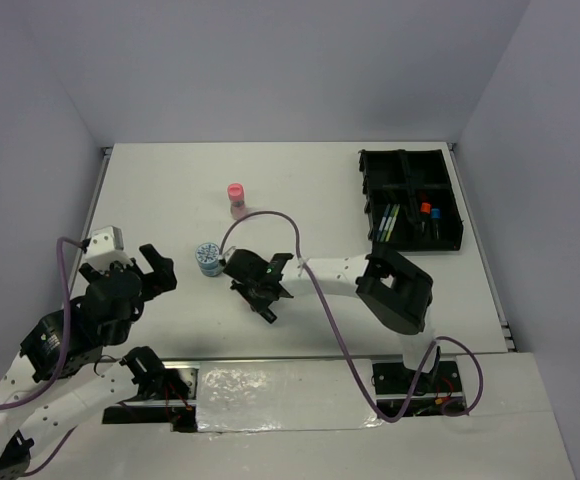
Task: Sort the stationery into containers
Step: Pick up the pen from the center of the board, then place the pen in the storage box.
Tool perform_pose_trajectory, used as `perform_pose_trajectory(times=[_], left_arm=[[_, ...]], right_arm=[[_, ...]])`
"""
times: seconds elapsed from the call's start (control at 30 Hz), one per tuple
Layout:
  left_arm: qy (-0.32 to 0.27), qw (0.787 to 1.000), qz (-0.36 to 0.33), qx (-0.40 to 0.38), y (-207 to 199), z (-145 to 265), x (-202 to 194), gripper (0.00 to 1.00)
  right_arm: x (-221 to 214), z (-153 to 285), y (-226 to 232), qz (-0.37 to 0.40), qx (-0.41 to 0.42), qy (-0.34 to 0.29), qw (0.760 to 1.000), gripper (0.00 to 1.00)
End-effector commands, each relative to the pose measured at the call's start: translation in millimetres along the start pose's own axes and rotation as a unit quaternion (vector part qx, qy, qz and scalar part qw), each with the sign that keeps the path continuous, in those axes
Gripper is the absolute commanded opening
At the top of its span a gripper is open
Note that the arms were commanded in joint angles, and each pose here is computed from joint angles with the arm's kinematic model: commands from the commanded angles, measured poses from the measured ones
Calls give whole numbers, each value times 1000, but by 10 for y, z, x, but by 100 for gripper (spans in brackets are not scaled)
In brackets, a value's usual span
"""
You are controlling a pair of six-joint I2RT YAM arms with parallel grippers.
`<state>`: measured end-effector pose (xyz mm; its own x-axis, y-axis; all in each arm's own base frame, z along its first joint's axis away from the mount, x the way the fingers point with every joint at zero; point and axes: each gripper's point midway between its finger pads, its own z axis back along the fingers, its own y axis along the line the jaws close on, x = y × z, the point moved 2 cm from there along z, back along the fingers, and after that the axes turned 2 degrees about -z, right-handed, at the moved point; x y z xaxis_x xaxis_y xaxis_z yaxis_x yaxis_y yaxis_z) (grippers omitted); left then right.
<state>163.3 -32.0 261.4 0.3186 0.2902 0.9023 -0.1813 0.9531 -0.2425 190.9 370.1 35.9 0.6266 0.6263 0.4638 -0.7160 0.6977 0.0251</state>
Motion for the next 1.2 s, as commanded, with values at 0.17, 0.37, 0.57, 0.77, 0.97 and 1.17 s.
perform_pose_trajectory(times=[0.17,0.37,0.57,0.77,0.97,1.17], left_arm=[[-19,1000,11,-13,-42,19,110,99],[-10,999,-3,-34,-128,1,71,99],[-3,999,-11,-45,-188,-14,50,99],[2,999,-21,-49,-222,-36,29,99],[7,999,-27,-45,-236,-54,14,99],[7,999,-27,-46,-242,-57,15,99]], right_arm=[[950,1406,-739,-77,-16,-216,973,0],[320,1991,-3150,-313,-243,-171,902,0],[-474,2210,-4450,-445,-346,-103,820,0],[-723,2003,-4988,-489,-325,-63,807,5],[-913,1819,-5115,-508,-312,-45,801,19],[-801,2028,-5098,-505,-321,-67,799,62]])
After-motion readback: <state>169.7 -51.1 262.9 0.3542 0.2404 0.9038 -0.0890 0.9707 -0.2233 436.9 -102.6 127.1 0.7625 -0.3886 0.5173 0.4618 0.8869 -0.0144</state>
